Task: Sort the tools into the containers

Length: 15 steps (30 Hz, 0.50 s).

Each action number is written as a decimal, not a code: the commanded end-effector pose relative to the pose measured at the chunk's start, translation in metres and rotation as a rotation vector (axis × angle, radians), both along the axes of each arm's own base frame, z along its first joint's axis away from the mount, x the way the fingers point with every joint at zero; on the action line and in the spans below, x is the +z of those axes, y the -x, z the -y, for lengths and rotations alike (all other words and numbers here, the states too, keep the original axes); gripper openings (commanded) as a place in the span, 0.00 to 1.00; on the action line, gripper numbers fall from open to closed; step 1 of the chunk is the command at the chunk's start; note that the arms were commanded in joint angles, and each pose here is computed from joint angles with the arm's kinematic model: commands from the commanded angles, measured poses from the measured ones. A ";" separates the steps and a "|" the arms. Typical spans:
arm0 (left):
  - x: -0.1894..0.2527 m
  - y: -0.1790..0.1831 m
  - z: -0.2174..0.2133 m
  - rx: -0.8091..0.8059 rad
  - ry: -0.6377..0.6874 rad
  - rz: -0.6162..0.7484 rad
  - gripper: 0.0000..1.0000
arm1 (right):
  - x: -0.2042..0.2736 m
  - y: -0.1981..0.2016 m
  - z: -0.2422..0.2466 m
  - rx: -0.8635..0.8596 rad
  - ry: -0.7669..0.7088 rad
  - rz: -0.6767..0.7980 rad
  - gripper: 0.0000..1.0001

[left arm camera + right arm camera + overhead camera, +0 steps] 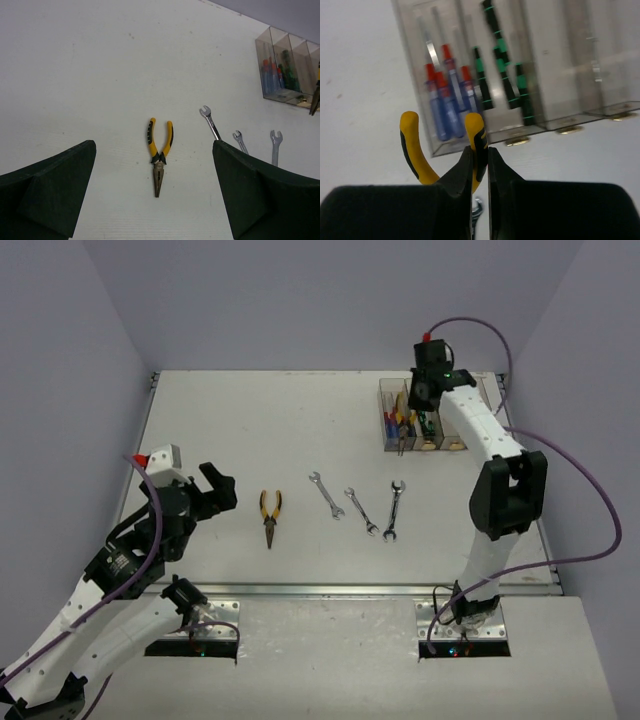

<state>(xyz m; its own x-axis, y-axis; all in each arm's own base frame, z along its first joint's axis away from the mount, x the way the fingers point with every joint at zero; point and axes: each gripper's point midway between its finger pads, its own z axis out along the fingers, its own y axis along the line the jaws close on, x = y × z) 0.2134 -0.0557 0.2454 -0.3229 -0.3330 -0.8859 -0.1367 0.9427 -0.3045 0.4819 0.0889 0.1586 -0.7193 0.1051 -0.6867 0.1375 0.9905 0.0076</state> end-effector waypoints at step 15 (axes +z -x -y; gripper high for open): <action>0.013 -0.003 0.008 -0.047 0.030 0.056 1.00 | 0.049 -0.112 0.197 -0.264 0.550 0.198 0.00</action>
